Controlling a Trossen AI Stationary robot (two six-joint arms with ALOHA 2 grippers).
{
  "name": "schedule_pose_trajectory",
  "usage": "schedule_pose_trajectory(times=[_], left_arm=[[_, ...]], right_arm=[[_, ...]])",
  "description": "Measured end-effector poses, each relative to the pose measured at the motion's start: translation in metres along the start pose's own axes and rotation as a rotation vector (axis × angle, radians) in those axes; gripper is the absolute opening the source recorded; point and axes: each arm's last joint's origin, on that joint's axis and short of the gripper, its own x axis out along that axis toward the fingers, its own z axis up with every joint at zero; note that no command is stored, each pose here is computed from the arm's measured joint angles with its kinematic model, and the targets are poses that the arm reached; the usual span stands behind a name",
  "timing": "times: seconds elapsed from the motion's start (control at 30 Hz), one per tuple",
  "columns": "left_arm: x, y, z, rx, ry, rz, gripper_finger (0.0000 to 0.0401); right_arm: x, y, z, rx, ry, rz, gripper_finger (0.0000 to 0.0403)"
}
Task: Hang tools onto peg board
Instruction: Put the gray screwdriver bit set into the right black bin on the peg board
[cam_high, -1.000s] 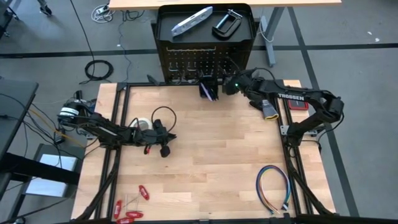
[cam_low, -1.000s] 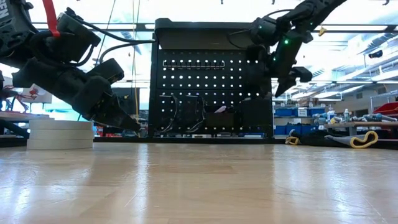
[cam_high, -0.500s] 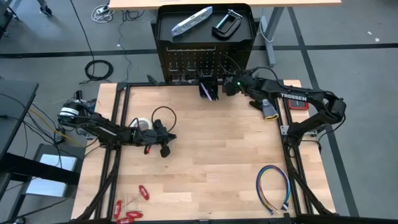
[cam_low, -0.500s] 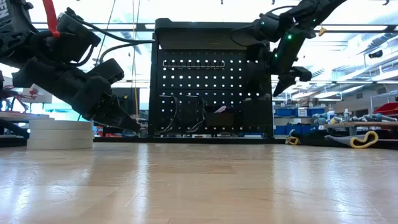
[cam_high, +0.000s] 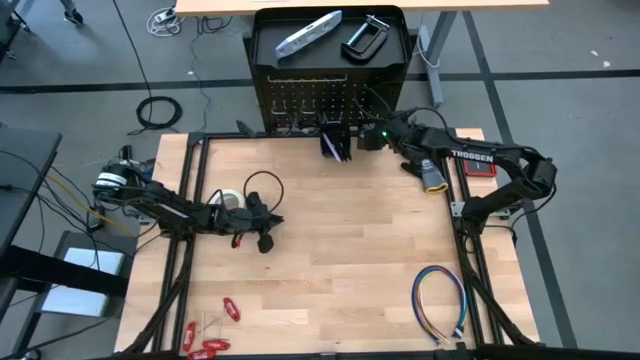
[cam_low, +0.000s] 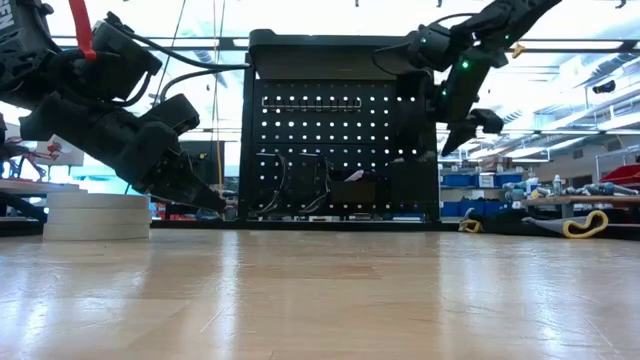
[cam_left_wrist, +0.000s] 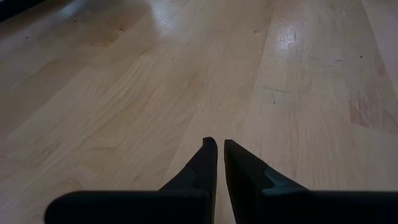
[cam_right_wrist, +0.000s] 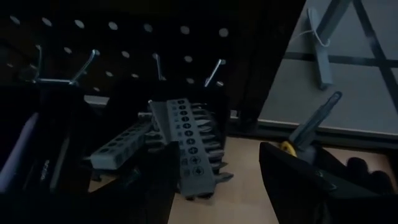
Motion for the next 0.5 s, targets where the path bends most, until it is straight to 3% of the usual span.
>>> schedule_pose_trajectory(times=[0.2, 0.37, 0.5], left_arm=[[0.000, 0.000, 0.000, -0.003, 0.000, 0.000, 0.0035], [0.000, 0.000, 0.000, -0.004, -0.001, 0.000, 0.0035], [0.000, 0.000, 0.000, -0.003, 0.000, 0.000, 0.0035]], right_arm=[[0.005, -0.001, 0.001, -0.005, -0.006, 0.051, 0.0228], [-0.018, -0.004, 0.009, 0.022, -0.044, 0.122, 0.0227], [-0.034, -0.013, 0.007, 0.018, -0.020, 0.115, 0.0227]])
